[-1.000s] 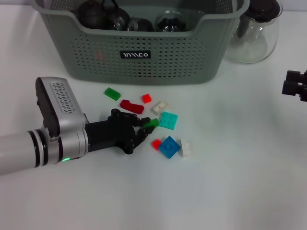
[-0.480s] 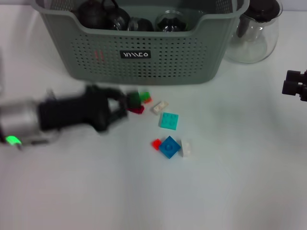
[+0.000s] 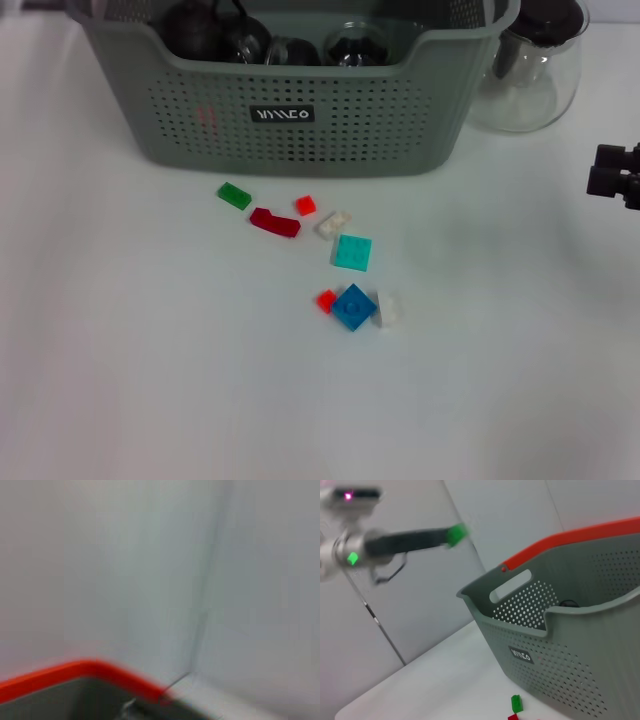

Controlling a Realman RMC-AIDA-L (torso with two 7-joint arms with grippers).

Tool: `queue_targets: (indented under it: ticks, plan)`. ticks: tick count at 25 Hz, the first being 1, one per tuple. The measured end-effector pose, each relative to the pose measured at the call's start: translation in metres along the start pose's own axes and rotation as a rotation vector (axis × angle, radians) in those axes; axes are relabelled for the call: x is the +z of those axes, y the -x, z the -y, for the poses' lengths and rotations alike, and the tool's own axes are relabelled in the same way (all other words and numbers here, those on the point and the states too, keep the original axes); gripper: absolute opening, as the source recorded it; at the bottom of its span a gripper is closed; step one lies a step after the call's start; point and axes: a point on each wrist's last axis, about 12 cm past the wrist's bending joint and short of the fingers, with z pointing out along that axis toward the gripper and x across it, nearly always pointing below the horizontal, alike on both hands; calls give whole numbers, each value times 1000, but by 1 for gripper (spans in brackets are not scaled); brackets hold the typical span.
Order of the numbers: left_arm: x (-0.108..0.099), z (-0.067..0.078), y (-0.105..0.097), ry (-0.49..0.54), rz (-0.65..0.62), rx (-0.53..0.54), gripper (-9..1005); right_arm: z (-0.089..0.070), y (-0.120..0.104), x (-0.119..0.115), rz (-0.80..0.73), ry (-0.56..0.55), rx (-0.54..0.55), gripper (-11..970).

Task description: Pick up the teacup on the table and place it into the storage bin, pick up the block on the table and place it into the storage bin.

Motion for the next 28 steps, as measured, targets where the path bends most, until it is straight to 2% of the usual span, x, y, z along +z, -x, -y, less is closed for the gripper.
queue_targets:
  ticks: [2,4,8,12,16,18,21,22,24,25,27,28]
  plan:
    - [25,-14,19,117,-147,-27,152,0,-1,0,0,0,-3,513]
    - [44,-24,21,198,-248,-42,152,-1,-1,1,3,2,-12,513]
    - [80,-39,9,343,-403,-52,152,-3,-4,5,14,9,-64,513]
    - [97,-41,-1,390,-471,-65,153,-7,-9,7,33,32,-128,513]
    - [103,-38,-4,392,-498,-60,161,-7,-9,7,39,40,-124,513]
    - [100,-36,-2,379,-476,-75,167,-7,-8,7,39,44,-123,513]
    - [80,-31,7,320,-338,-115,274,-7,-8,7,39,46,-123,514]
    - [63,-25,10,261,-229,-132,310,-7,-9,7,38,46,-122,514]
    - [38,-17,11,161,-91,-132,382,-7,-10,6,38,42,-120,514]
    - [23,-11,8,92,-9,-117,461,-7,-10,5,40,39,-118,514]
    - [-9,1,-10,-41,131,-66,620,-7,-10,4,46,33,-116,514]
    - [-21,5,-20,-84,181,-37,621,-7,-10,3,51,29,-114,512]
